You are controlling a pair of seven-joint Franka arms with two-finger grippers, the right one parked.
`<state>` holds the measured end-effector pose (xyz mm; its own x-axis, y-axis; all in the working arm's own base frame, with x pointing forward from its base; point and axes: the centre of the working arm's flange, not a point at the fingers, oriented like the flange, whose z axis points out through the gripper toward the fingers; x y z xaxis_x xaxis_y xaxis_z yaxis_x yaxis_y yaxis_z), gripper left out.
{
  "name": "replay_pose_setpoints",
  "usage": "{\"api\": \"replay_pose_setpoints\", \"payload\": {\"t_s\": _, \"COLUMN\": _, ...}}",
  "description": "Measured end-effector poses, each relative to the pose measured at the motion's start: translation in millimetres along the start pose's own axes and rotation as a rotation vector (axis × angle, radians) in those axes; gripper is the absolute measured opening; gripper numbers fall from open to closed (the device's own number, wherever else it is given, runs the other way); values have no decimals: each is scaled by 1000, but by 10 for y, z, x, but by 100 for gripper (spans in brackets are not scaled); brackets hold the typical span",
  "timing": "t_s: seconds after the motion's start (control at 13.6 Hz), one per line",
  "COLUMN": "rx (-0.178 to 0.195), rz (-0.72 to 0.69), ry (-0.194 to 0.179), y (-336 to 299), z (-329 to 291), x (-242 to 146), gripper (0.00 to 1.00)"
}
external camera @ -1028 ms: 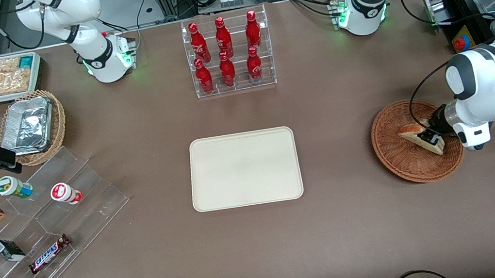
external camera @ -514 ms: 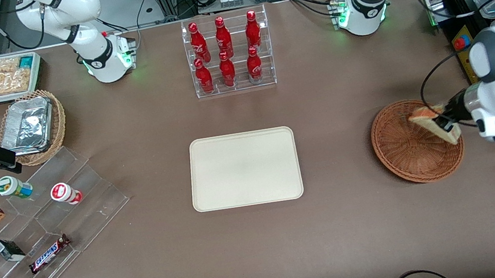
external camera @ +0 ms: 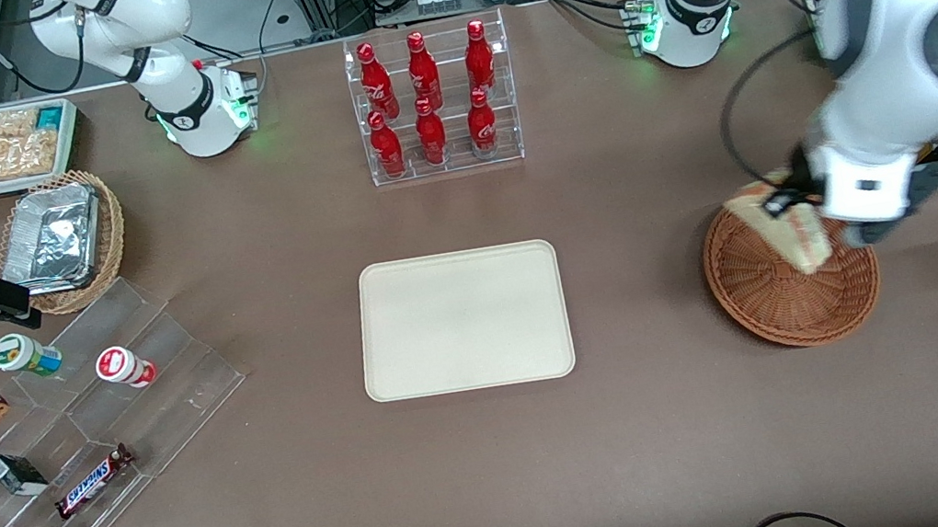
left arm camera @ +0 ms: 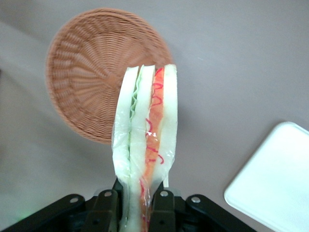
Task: Place sandwich from basket to tray
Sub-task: 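Carry the held sandwich over to the cream tray, then lower the sandwich onto the tray and open the left gripper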
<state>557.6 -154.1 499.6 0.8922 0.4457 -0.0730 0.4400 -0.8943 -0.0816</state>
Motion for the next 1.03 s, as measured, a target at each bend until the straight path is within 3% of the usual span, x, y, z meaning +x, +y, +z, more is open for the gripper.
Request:
{"api": "replay_pose_setpoints", "payload": {"t_s": 0.44, "rx": -75, "rz": 186, "ry": 83, "y": 1303, "z": 290, "x": -929, "gripper": 23}}
{"api": "replay_pose_setpoints", "payload": {"t_s": 0.73, "rx": -108, "rz": 272, "ry": 99, "y": 2040, "z": 961, "x": -1437, "gripper": 22}}
{"api": "replay_pose_setpoints", "payload": {"t_s": 0.88, "rx": -106, "rz": 309, "ry": 96, "y": 2284, "z": 1293, "x": -1586, "gripper": 22}}
{"api": "replay_pose_setpoints", "payload": {"t_s": 1.03, "rx": -80, "rz": 338, "ry": 103, "y": 2467, "z": 1598, "x": -1597, "gripper": 22}}
